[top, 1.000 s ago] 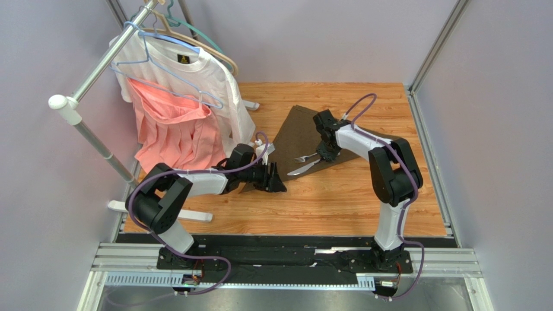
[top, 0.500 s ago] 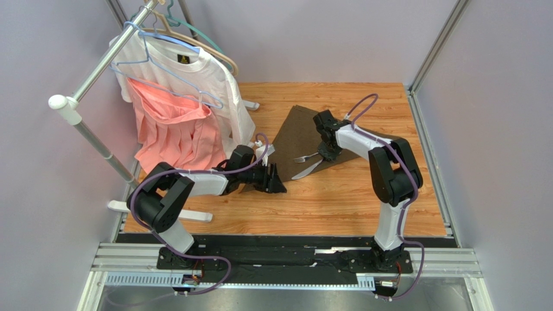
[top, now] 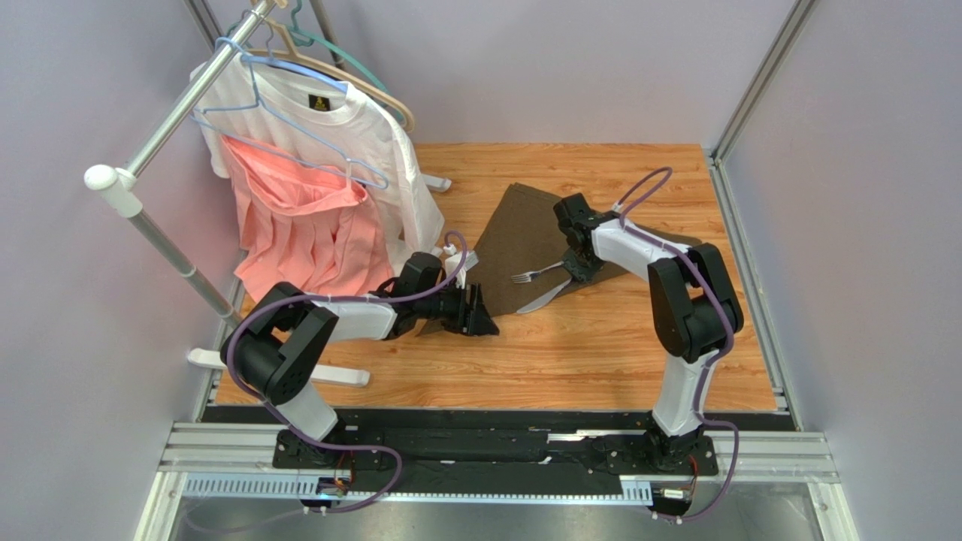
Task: Fold the napkin, place the utensils inside, and roll it up
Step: Place the utensil onto the napkin
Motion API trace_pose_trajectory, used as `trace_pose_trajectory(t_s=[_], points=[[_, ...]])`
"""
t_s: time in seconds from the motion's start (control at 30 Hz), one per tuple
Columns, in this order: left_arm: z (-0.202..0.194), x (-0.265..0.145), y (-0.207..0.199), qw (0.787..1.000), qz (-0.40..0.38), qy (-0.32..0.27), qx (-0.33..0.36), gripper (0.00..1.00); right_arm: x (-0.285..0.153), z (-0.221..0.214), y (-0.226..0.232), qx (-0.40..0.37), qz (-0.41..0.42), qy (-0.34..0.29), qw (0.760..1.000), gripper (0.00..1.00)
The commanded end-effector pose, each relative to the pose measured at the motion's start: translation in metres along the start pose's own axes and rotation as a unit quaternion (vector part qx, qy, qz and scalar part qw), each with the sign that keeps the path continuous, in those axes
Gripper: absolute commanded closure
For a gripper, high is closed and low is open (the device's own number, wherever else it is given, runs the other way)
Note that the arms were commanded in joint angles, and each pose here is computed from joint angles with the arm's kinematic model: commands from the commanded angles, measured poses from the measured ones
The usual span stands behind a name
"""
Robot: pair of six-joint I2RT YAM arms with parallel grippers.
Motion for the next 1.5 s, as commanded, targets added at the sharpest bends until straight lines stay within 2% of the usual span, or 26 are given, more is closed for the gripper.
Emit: trace_pose_trajectory(t_s=[0.0, 0.1, 0.37, 0.7, 0.97, 1.47], points=[[0.006, -0.002, -0.010, 1.000, -0.019, -0.012, 0.014, 0.39, 0.006, 0.007, -0.015, 0.025, -0.025, -0.015, 0.999, 0.89], [0.005, -0.002, -0.011, 1.000, -0.021, -0.011, 0.014, 0.39, 0.008, 0.005, -0.016, 0.035, -0.024, -0.010, 0.999, 0.93], [0.004, -0.002, -0.010, 1.000, -0.020, -0.012, 0.013, 0.39, 0.014, 0.000, -0.022, 0.058, -0.027, -0.004, 0.998, 0.96], [0.038, -0.012, -0.032, 0.995, -0.043, -0.073, 0.047, 0.39, 0.020, -0.002, -0.028, 0.086, -0.020, 0.007, 0.996, 0.99], [0.053, 0.012, -0.020, 0.994, -0.046, -0.090, 0.042, 0.39, 0.022, -0.004, -0.028, 0.101, -0.015, 0.009, 0.995, 1.00], [0.020, 0.026, 0.004, 0.998, -0.029, -0.056, 0.019, 0.40, 0.026, -0.008, -0.023, 0.122, -0.001, 0.023, 0.992, 1.00]])
Point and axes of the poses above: each gripper's point midway between its finger pads, its own x axis out along the fingers, its own y axis along the line the jaws close on, z = x × y, the point moved 1 cm from there along -x, back along the fingers, and after that the axes turned 5 degrees about x, right-handed, at the moved point
